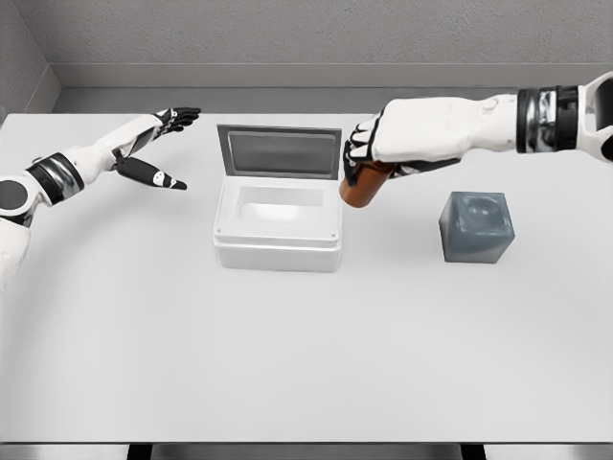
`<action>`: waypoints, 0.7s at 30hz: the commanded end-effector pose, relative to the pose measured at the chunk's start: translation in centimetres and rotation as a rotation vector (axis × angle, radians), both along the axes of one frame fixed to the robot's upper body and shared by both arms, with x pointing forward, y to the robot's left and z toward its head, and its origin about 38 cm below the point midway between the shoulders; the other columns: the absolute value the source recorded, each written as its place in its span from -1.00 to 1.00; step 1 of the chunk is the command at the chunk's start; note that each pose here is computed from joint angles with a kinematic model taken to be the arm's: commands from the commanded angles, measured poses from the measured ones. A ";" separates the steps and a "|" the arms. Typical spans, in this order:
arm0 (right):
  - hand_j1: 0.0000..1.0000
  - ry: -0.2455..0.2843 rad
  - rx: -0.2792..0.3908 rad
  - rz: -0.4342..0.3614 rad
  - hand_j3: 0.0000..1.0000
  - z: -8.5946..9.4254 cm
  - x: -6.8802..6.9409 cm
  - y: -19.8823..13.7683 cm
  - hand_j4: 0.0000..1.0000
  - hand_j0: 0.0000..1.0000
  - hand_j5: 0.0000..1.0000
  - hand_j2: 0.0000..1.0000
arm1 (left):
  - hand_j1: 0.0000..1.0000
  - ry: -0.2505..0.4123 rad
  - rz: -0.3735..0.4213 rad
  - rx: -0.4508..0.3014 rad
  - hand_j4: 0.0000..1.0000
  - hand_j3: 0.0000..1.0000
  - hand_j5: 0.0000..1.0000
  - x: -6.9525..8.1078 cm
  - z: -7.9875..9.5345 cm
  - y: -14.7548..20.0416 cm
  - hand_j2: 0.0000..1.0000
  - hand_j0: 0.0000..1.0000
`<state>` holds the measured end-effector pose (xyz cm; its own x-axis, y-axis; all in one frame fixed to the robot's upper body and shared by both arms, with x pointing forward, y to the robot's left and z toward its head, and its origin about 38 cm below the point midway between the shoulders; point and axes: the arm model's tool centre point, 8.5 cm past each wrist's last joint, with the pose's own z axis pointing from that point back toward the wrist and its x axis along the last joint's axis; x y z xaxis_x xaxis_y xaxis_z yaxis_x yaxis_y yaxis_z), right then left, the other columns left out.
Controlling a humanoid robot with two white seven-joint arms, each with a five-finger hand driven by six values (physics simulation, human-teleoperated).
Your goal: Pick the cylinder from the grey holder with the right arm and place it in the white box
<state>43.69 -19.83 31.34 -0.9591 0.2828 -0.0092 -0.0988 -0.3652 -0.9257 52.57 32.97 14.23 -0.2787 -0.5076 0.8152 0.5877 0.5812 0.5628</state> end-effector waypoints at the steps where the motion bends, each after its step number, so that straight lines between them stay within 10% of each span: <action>1: -0.26 0.016 -0.016 0.027 -0.26 -0.3 0.0 1.3 -0.26 -0.26 -0.26 -0.26 | 1.00 -0.002 0.004 -0.010 1.00 1.00 1.00 0.0 0.1 0.1 1.00 1.00; 21: -0.26 0.069 -0.060 0.002 -0.26 -2.2 3.7 4.9 -0.26 -0.26 -0.26 -0.26 | 1.00 0.000 0.004 -0.009 1.00 1.00 1.00 0.0 0.0 0.0 1.00 1.00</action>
<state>46.96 -15.42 29.27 -0.9605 0.2770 0.0277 -0.1482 -0.4244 -0.8933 52.53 33.00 14.16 -0.2773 -0.5079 0.8156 0.5883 0.5814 0.5621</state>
